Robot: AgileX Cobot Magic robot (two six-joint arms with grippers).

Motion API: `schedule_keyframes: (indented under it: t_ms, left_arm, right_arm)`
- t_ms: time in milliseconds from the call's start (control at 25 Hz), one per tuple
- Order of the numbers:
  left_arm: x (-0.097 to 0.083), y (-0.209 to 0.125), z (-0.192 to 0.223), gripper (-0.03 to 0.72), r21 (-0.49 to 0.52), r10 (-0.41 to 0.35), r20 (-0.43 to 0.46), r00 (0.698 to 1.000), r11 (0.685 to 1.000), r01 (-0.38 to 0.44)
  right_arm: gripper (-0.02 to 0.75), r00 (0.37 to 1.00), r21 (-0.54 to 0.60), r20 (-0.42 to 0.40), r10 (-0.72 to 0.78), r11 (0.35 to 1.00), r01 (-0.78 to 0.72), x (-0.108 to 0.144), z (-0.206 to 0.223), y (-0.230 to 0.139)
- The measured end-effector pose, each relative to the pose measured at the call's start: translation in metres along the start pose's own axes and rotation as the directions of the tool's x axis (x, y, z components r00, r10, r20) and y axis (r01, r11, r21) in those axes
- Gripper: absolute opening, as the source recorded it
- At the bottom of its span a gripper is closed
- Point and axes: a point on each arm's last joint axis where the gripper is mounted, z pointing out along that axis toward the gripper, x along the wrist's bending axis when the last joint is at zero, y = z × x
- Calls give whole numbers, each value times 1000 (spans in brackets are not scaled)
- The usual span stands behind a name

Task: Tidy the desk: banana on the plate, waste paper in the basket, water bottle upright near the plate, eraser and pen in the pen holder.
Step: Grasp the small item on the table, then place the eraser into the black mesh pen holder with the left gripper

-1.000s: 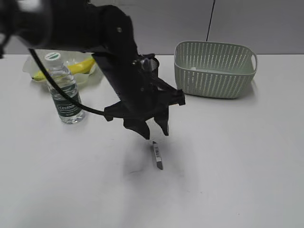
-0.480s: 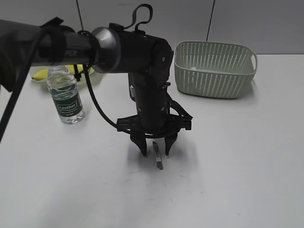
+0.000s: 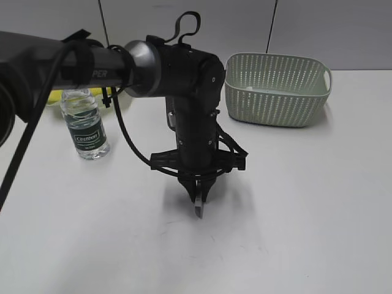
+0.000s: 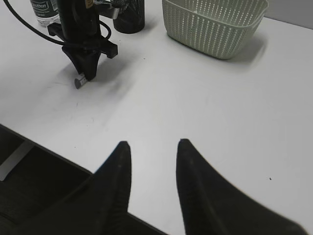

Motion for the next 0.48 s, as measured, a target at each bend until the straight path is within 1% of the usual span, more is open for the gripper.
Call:
schedule_keyframes:
  t_ms: [80, 160, 240, 280, 320, 400, 480]
  left_arm:
    - [-3, 1, -7, 81, 0, 10, 10, 1000, 1000, -10]
    - [-7, 2, -24, 81, -14, 24, 26, 999, 1000, -24]
    - [-11, 4, -48, 81, -72, 41, 58, 997, 997, -37]
    - [-12, 7, -64, 81, -122, 54, 71, 996, 992, -45]
    - [-13, 9, -82, 81, -181, 70, 77, 995, 982, -55]
    - [-12, 15, -112, 81, -298, 96, 66, 993, 952, -72]
    - [-9, 23, -138, 81, -421, 114, 16, 993, 902, -96]
  right_arm:
    - [265, 1000, 0, 0, 0, 1000, 0, 0, 0, 0]
    - [265, 1000, 0, 0, 0, 1000, 0, 0, 0, 0]
    - [265, 1000, 0, 0, 0, 1000, 0, 0, 0, 0]
    - [265, 1000, 0, 0, 0, 1000, 0, 0, 0, 0]
    - [265, 1000, 0, 0, 0, 1000, 0, 0, 0, 0]
    - [265, 1000, 0, 0, 0, 1000, 0, 0, 0, 0]
    - [265, 1000, 0, 0, 0, 1000, 0, 0, 0, 0]
